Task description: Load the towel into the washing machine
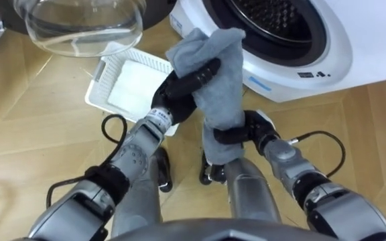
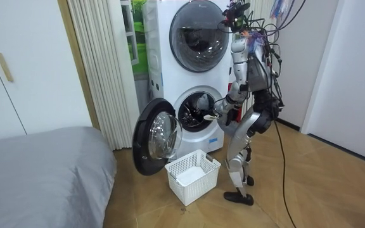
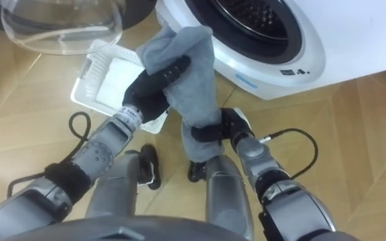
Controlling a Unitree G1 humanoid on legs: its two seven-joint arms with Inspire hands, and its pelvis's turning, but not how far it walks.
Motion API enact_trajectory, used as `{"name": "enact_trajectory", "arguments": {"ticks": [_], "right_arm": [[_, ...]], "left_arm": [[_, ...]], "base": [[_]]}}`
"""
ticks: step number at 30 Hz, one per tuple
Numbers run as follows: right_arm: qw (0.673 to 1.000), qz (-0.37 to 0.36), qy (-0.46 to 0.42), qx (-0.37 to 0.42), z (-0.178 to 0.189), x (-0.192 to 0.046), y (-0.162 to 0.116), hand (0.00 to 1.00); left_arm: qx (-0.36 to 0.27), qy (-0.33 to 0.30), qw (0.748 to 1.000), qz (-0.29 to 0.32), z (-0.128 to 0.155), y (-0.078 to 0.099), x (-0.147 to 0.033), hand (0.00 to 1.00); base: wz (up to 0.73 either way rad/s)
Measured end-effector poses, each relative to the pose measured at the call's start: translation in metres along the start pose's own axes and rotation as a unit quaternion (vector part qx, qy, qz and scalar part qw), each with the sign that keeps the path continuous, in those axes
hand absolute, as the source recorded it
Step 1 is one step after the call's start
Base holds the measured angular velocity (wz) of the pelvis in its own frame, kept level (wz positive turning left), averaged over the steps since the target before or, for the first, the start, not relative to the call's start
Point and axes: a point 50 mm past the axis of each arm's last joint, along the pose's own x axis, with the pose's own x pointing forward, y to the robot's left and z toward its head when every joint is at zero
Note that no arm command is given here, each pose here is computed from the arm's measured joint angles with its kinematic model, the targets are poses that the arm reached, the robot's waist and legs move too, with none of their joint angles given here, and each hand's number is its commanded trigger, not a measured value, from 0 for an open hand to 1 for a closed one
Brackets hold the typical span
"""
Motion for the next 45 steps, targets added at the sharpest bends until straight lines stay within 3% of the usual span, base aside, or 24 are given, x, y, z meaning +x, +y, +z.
{"name": "enact_trajectory", "arguments": {"ticks": [10,15,20,27,34,41,45], "right_arm": [[0.998,-0.026,0.050,0.040,-0.015,-0.002,-0.006,1.00],[0.983,-0.057,0.072,0.156,-0.019,-0.004,-0.029,1.00],[0.962,-0.087,0.077,0.248,-0.018,-0.005,-0.051,1.00],[0.949,-0.109,0.083,0.283,-0.014,-0.006,-0.072,1.00],[0.930,-0.114,0.069,0.342,-0.003,-0.006,-0.089,1.00],[0.872,-0.123,0.021,0.473,0.019,-0.011,-0.125,1.00],[0.851,-0.115,0.020,0.512,0.021,-0.011,-0.127,1.00]], "left_arm": [[0.012,-0.007,0.992,0.123,0.004,0.033,-0.018,0.00],[-0.010,-0.022,0.978,0.209,0.007,0.052,-0.030,0.00],[0.019,-0.006,0.966,0.259,0.006,0.065,-0.044,0.00],[0.080,0.030,0.955,0.283,0.002,0.069,-0.045,0.00],[0.092,0.022,0.947,0.307,0.010,0.073,-0.049,0.00],[0.104,0.015,0.940,0.325,0.024,0.081,-0.057,0.00],[0.112,0.013,0.939,0.326,0.030,0.083,-0.060,0.00]], "base": [[0.05],[0.06],[0.17],[0.09],[0.02],[0.05],[0.09]]}}
